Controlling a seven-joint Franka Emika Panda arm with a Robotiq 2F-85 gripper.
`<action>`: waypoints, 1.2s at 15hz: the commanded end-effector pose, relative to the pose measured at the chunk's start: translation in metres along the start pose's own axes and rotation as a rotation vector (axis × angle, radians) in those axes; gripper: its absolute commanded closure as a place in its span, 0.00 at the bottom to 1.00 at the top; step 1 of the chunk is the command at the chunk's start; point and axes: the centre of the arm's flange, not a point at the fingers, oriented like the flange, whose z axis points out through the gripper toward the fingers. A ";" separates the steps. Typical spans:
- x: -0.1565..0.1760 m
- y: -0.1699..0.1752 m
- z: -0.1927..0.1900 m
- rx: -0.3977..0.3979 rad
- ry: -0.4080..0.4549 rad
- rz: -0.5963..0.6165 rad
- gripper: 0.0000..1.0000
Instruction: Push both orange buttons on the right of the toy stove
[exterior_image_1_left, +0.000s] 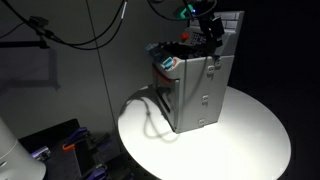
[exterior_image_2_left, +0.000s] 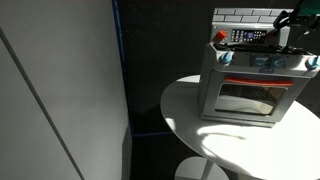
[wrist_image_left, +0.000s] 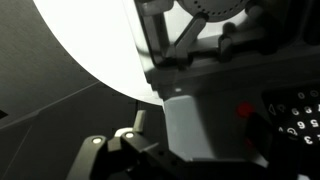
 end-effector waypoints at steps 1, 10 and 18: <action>0.012 -0.008 0.002 -0.006 0.018 0.014 0.00; 0.020 -0.009 0.008 -0.010 0.034 0.015 0.00; 0.022 -0.005 0.007 -0.016 0.041 0.017 0.00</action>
